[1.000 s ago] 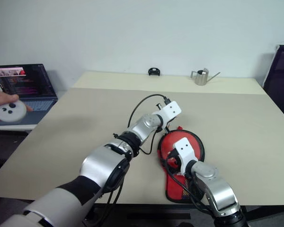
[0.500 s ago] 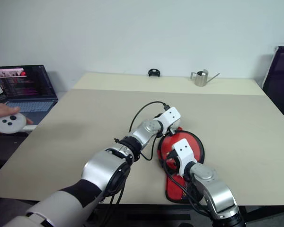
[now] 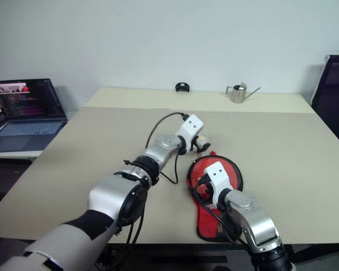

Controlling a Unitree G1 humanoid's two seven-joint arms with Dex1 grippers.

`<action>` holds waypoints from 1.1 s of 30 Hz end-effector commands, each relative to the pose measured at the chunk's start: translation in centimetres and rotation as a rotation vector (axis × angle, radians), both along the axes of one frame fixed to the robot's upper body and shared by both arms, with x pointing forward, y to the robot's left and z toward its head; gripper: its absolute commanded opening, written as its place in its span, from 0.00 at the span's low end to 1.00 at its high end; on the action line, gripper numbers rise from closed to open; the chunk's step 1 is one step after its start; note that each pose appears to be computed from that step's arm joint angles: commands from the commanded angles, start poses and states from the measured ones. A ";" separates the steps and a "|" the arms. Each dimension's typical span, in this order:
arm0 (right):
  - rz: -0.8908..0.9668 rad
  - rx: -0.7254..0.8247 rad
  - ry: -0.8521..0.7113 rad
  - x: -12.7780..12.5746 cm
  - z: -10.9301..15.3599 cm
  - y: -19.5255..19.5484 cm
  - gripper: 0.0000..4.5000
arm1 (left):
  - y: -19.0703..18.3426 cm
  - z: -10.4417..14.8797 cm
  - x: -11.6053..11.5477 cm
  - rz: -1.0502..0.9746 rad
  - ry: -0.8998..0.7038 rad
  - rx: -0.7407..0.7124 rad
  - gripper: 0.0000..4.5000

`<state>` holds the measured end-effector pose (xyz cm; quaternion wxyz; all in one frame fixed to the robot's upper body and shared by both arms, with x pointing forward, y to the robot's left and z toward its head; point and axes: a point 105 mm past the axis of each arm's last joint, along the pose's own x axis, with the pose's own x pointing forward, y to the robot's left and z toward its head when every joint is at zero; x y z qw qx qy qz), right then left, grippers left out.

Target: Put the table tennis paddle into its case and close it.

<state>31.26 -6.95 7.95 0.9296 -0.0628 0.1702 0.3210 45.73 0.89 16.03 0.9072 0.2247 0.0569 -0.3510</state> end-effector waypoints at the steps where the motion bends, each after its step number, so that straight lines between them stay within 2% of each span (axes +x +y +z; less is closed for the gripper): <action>1: -0.046 -0.019 0.115 -0.3 -2.3 -2.3 1.00 | 2.1 4.4 0.8 -0.030 -0.147 -0.027 0.99; 3: -0.035 -0.006 0.109 -0.4 -1.7 -2.8 1.00 | 3.9 5.0 0.9 -0.038 -0.180 -0.006 0.99; 8: 0.047 0.028 0.090 -1.3 0.0 -3.4 1.00 | 7.0 5.0 0.3 -0.097 -0.151 -0.076 0.99; 12: 0.077 0.056 -0.010 -1.1 2.8 -4.4 1.00 | 8.0 3.5 -2.1 -0.308 -0.110 -0.070 0.99; 18: 0.126 0.049 -0.099 -0.9 5.4 -5.4 1.00 | 8.3 2.8 -4.6 -0.420 -0.091 -0.132 0.99; 23: 0.243 0.043 -0.121 -2.2 7.9 -6.0 1.00 | 6.6 1.9 -8.1 -0.527 -0.050 -0.139 0.99; 27: 0.293 0.015 -0.094 -3.7 9.1 -7.2 1.00 | 4.1 0.9 -10.6 -0.635 -0.005 -0.093 0.99; 33: 0.243 -0.017 -0.080 -4.2 11.2 -10.5 1.00 | 0.8 -0.6 -11.4 -0.692 0.040 -0.073 0.99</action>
